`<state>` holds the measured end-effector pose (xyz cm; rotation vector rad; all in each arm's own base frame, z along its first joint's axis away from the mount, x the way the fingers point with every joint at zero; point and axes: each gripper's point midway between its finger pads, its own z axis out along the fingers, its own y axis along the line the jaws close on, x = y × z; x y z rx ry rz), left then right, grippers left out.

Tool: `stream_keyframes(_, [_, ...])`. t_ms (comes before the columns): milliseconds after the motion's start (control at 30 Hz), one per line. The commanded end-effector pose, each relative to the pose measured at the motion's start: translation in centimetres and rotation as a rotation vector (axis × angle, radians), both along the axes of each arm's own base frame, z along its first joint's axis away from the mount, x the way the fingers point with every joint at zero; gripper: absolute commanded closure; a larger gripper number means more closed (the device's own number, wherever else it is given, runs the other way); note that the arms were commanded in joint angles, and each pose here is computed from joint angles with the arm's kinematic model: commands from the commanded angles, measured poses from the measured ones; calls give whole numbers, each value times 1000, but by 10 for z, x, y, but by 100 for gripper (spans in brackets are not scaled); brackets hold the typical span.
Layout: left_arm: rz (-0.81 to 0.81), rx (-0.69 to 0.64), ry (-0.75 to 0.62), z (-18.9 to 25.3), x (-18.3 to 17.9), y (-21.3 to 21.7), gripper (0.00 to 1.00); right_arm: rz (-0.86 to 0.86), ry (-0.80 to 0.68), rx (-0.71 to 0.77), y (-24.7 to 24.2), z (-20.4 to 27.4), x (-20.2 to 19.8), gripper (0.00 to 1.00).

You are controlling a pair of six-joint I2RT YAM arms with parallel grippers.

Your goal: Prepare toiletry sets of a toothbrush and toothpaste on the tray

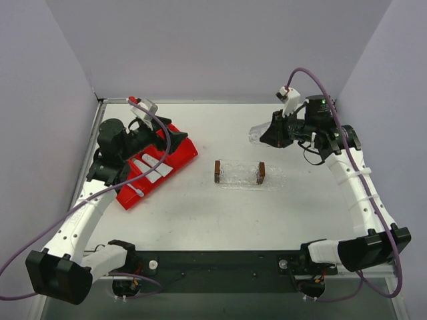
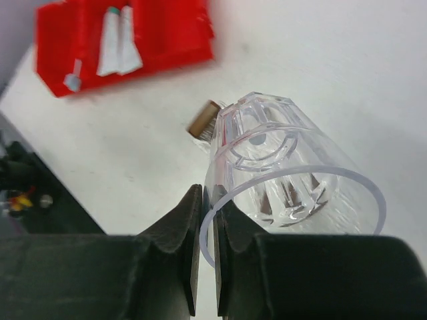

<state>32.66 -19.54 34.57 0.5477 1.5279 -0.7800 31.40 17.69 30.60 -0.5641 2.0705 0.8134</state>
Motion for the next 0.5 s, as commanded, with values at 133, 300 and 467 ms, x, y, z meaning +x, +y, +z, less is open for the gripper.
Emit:
stream_keyframes(133, [248, 205, 2, -18, 12, 56, 10, -225, 52, -543, -95, -71, 4, 100])
stream_keyframes(300, [260, 241, 1, -29, 8, 64, 10, -215, 147, -677, -111, -112, 0, 100])
stream_keyframes(467, [268, 264, 13, -40, 8, 66, 10, -202, 215, -779, -121, -145, -1, 100])
